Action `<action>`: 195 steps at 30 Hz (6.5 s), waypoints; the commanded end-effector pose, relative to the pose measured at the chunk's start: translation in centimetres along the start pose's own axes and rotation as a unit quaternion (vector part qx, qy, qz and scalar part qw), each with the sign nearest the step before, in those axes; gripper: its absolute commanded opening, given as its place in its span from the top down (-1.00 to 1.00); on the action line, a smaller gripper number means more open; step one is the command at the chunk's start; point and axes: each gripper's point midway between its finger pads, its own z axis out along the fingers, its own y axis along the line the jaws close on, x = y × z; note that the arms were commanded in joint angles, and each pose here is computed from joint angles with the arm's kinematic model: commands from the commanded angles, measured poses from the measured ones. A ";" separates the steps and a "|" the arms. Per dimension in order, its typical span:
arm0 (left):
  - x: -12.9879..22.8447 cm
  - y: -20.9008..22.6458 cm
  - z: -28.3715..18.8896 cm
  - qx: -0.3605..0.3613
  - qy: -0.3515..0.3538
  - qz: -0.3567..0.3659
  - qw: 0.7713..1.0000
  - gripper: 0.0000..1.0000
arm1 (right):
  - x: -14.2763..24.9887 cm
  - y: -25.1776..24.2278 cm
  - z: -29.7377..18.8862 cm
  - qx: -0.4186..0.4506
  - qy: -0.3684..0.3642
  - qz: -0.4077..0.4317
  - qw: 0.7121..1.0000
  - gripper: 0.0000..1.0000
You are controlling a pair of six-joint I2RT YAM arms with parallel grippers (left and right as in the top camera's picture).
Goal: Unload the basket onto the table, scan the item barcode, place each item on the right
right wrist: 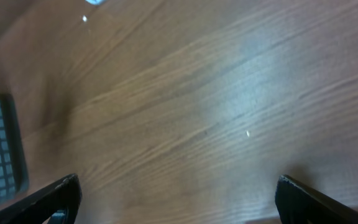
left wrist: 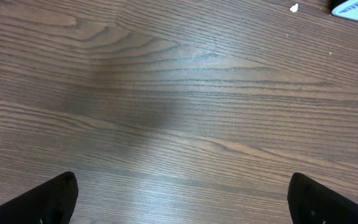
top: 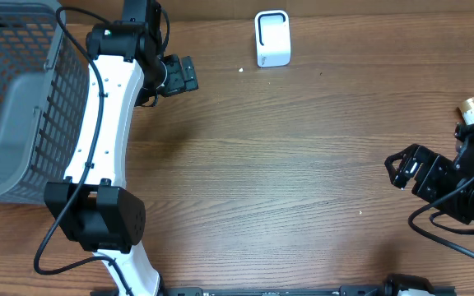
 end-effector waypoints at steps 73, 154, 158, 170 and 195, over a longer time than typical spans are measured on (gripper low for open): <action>-0.3 -0.2 -0.2 0.001 -0.005 -0.004 1.000 -0.99 | 0.2 -2.1 10.9 -0.133 -0.479 -0.243 0.833 -1.00; 1.5 1.2 -2.3 -0.027 0.008 0.004 1.000 -0.99 | 0.2 -3.0 11.6 -0.109 -0.471 -0.241 0.842 -1.00; 1.0 0.7 -5.1 -0.008 -0.037 0.013 0.999 -0.99 | 0.2 -3.0 11.6 -0.109 -0.471 -0.241 0.842 -1.00; 6.0 0.6 -12.9 0.030 -0.155 0.162 0.974 -1.00 | 0.2 -3.0 11.6 -0.109 -0.471 -0.241 0.842 -1.00; 17.5 5.2 -10.2 0.090 -0.406 0.198 0.888 -1.00 | 0.2 -3.0 11.6 -0.109 -0.471 -0.241 0.842 -1.00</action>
